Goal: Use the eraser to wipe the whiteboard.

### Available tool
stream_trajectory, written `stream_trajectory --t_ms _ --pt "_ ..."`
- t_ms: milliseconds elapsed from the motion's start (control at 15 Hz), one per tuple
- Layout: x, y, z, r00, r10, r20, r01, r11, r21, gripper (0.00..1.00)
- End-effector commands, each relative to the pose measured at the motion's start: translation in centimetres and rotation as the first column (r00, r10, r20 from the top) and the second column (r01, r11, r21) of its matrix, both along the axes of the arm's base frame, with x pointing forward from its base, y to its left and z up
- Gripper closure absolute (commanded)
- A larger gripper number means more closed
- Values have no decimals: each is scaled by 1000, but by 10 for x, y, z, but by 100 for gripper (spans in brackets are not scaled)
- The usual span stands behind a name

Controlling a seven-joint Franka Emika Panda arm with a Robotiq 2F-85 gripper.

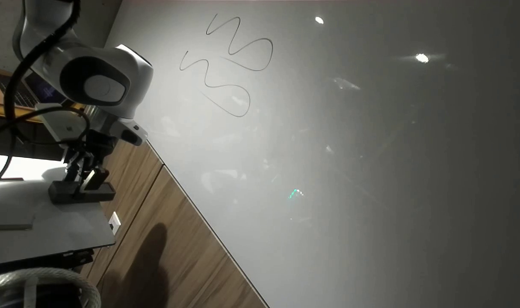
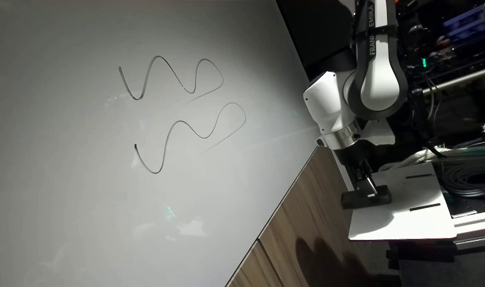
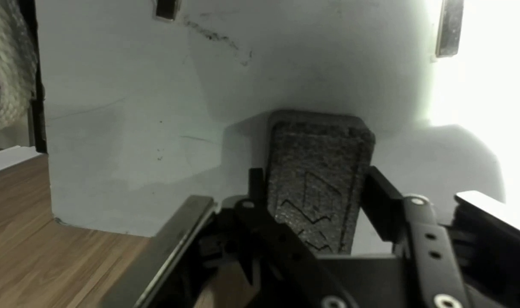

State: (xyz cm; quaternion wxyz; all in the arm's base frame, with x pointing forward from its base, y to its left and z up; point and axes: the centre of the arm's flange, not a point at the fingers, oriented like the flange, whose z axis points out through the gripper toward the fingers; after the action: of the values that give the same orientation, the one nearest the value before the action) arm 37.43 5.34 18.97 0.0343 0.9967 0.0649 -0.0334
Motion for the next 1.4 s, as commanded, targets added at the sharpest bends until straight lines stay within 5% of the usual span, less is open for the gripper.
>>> stream_trajectory --t_ms 0,333,600,933,1333 --pt "6 3 1 999 4 32 -3 1000 -14 71" --pt "37 12 62 992 18 127 -16 1000 -9 71" --pt "75 47 157 931 111 347 -103 994 -43 71" --pt "111 105 290 758 226 611 -212 972 -97 71" --pt "143 188 440 530 281 800 -287 947 -142 71"
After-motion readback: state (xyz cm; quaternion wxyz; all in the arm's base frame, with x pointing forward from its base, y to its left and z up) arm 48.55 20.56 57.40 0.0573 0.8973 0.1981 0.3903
